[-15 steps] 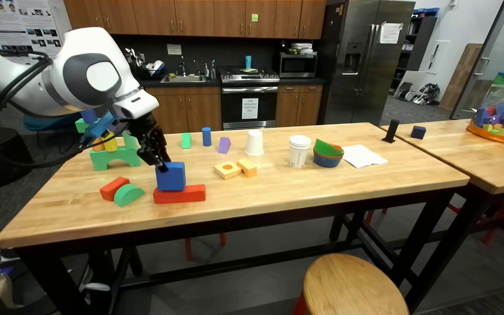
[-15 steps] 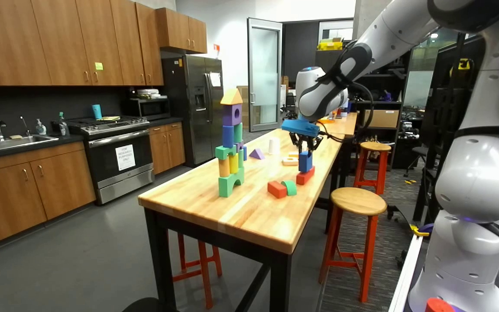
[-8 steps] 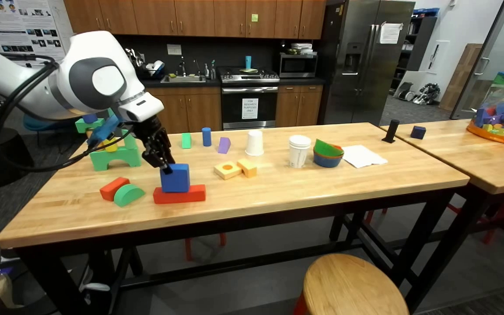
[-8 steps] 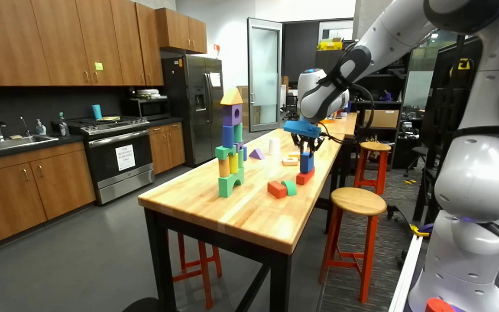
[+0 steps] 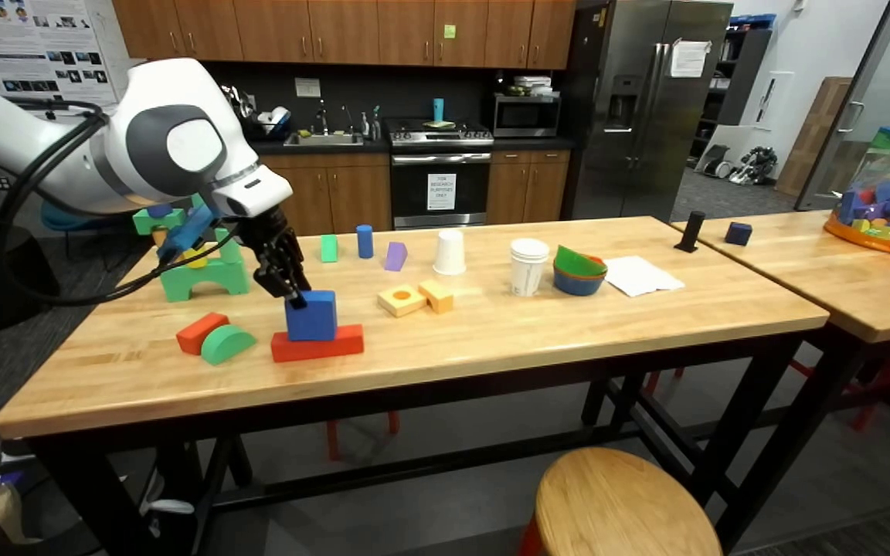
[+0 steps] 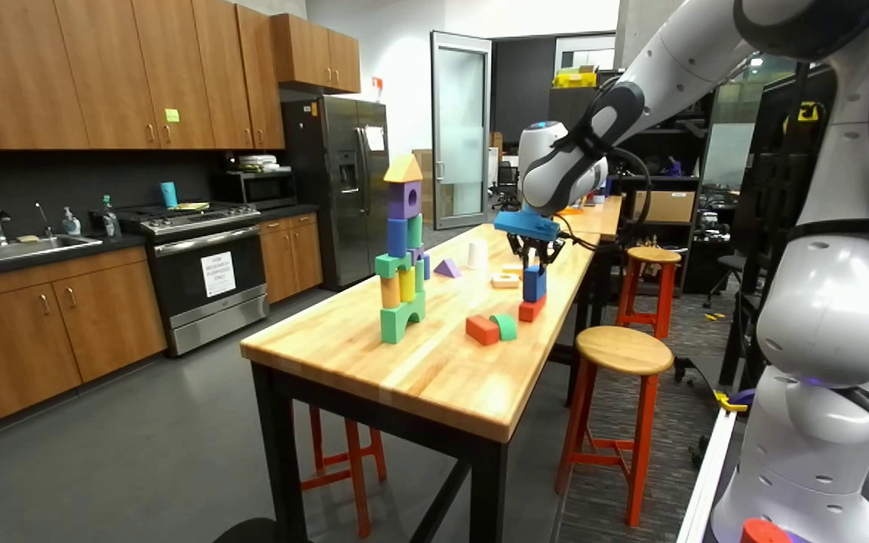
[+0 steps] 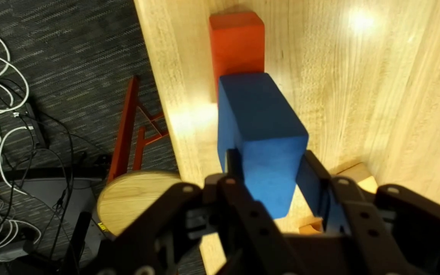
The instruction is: Put the blue block on the orange block
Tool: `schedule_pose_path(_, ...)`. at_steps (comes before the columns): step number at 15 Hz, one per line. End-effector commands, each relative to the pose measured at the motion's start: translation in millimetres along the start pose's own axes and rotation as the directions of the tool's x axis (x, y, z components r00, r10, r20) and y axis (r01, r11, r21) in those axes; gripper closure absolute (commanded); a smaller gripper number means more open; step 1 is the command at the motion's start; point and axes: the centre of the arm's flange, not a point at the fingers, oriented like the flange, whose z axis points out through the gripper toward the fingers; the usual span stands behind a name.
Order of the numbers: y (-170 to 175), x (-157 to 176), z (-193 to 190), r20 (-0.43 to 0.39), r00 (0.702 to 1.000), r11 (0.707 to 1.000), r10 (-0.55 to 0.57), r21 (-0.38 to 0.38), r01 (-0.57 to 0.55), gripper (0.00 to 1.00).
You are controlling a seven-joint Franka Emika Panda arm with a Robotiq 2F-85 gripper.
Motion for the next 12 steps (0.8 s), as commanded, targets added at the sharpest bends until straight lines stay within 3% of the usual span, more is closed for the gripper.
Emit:
schedule_pose_path(1, -4.9, 3.8, -0.4, -0.006, 1.0, 0.999, -0.031, 0.031, 0.031, 0.85)
schedule_pose_path(12, -8.2, 6.1, -3.9, -0.024, 0.992, 0.991, -0.12, 0.061, 0.122, 0.85)
